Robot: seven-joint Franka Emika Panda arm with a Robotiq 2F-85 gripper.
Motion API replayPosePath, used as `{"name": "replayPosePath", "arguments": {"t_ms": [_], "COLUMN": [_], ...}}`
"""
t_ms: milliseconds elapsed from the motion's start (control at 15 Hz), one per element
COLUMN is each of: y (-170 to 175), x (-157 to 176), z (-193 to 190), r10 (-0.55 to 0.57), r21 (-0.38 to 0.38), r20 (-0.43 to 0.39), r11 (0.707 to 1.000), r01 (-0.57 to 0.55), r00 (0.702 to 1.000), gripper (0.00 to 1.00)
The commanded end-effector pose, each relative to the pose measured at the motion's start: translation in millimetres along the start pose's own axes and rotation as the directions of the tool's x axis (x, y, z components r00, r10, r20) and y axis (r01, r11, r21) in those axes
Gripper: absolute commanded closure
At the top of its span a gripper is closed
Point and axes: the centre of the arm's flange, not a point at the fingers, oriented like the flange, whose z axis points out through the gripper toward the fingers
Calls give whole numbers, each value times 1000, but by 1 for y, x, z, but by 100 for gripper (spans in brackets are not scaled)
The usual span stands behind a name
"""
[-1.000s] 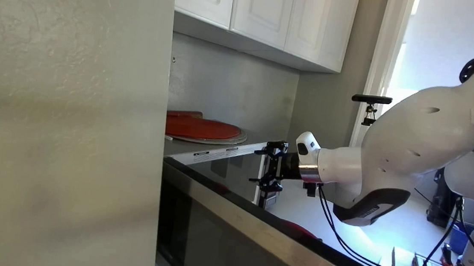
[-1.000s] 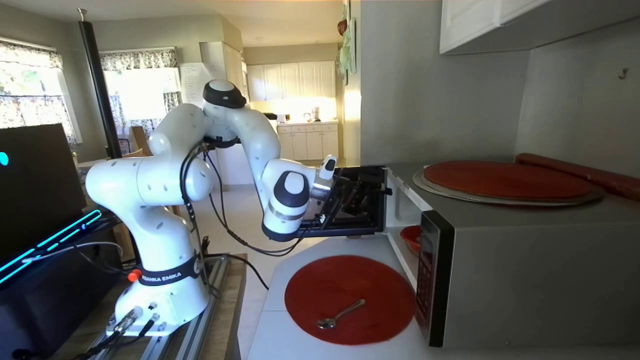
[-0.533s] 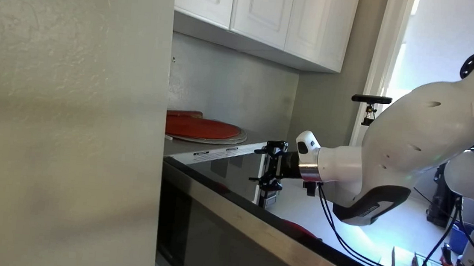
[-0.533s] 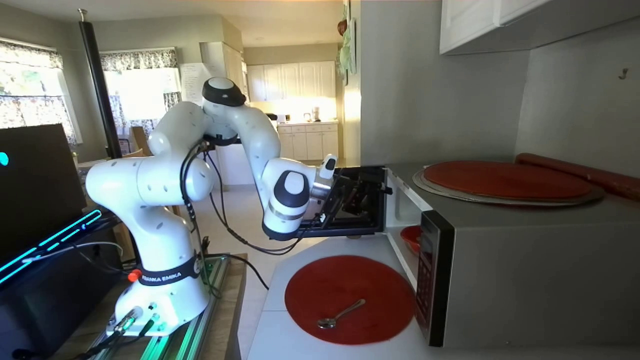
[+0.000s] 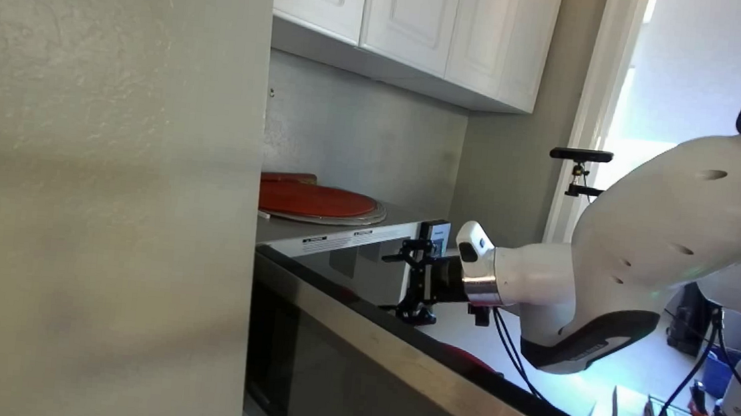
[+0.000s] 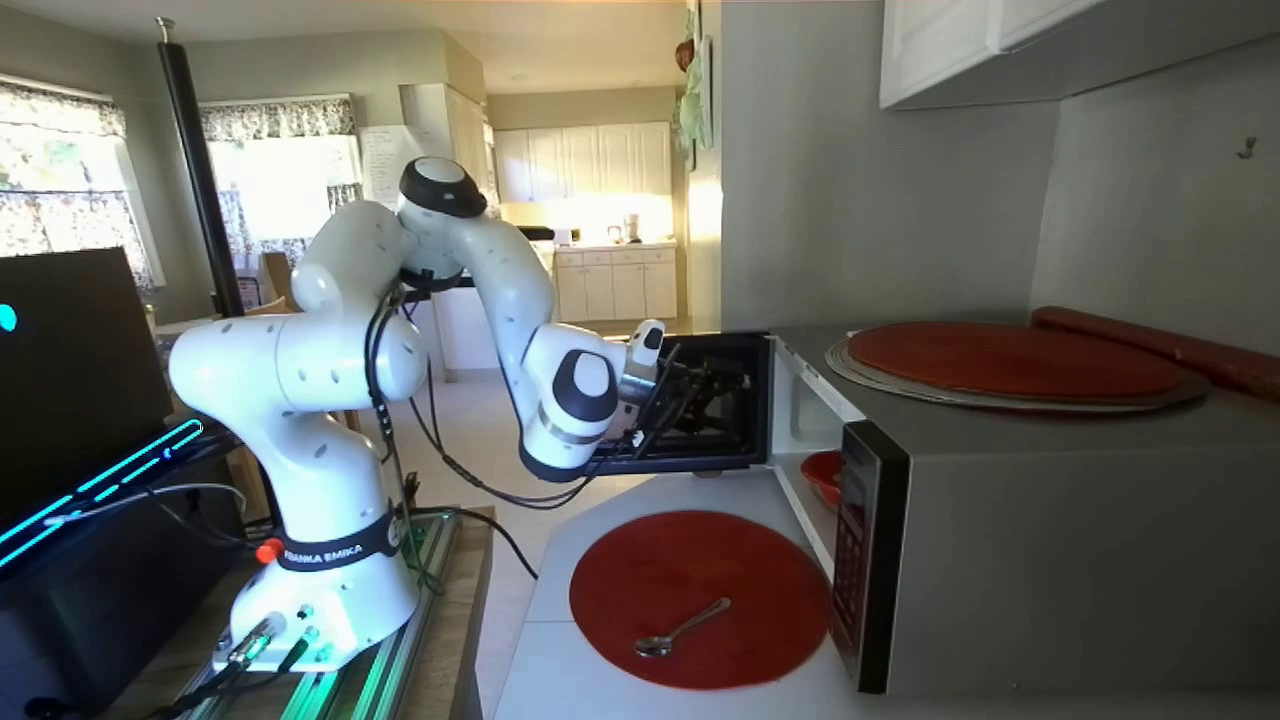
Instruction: Remove the orange bowl from the microwave
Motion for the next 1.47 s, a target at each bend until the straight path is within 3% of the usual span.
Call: {"name": "replayPosePath", "arguments": {"t_ms": [0, 733, 1400], "y": [-7, -23, -18], "x": [-17, -22, -18], "z": [13, 60, 50], "r10": [-8, 33, 45], "r21": [30, 40, 49], "r20": [10, 20, 35], "r11": [1000, 999, 998], "r01": [7, -34, -47], "r00": [1000, 999, 998], "gripper": [0, 0, 0]}}
